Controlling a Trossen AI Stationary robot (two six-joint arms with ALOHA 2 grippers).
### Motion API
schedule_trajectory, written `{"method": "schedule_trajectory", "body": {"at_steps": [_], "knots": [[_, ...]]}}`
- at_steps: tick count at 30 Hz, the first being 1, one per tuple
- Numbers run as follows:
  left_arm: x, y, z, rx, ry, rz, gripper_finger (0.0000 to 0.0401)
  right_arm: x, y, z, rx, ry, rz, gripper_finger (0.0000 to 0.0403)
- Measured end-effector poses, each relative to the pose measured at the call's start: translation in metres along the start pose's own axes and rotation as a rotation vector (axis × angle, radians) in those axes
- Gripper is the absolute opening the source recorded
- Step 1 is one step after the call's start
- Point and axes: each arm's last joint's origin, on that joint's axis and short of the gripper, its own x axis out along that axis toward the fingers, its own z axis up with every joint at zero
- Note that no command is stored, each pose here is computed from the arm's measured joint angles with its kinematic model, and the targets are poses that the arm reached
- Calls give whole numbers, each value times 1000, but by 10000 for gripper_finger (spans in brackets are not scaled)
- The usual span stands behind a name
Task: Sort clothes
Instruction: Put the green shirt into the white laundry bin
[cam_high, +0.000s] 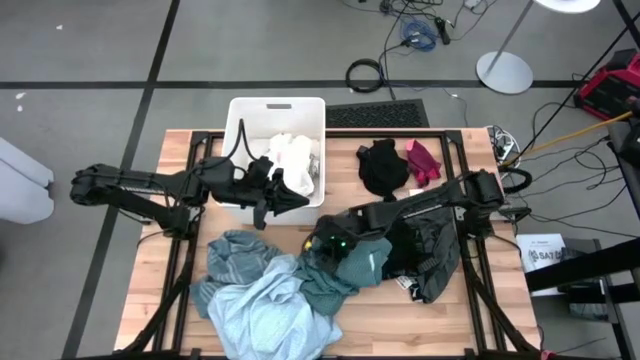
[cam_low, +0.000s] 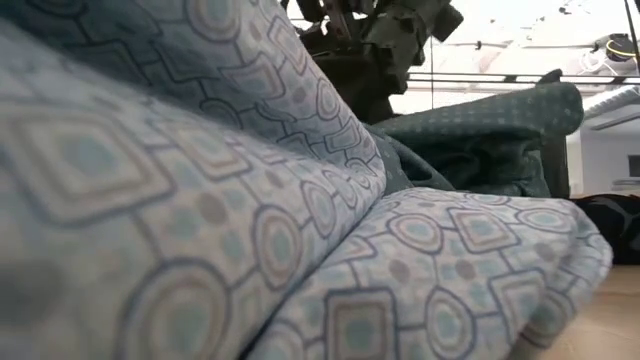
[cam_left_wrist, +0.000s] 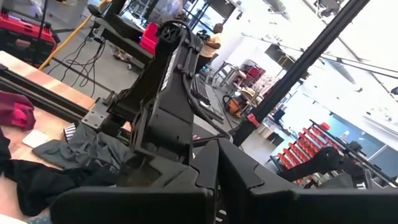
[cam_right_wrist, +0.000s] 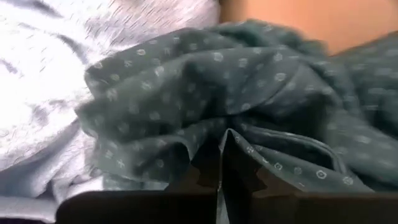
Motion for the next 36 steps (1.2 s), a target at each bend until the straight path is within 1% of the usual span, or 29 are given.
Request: {"method": "schedule_trajectory", "body": {"at_steps": [3, 7, 12, 17, 24, 28, 30, 34, 36], "knots": [[0, 0, 0, -2, 0, 0, 15, 0, -2, 4, 12, -5, 22, 0], [0, -1, 0, -2, 14, -19, 15, -3, -4, 6, 52, -9, 6, 4], [0, -1, -1, -3, 21, -25, 15, -17, -3, 7, 62, -23, -9, 36], [0, -1, -1, -2, 22, -24, 15, -36, 2, 8, 61, -46, 7, 91], [-1, 4, -3, -1, 49, 10, 15, -64, 0, 7, 79, -61, -40, 190], [-1, 6, -1, -1, 43, 17, 15, -80, -2, 1, 87, -39, -89, 246], [-1, 6, -1, -1, 44, 17, 15, -88, -4, -4, 87, -28, -134, 268], [-1, 6, -1, -2, 45, 18, 15, -94, -5, -17, 76, 7, -245, 305], [-1, 6, -1, -1, 45, 18, 15, -93, -4, -23, 54, 29, -278, 320]]}}
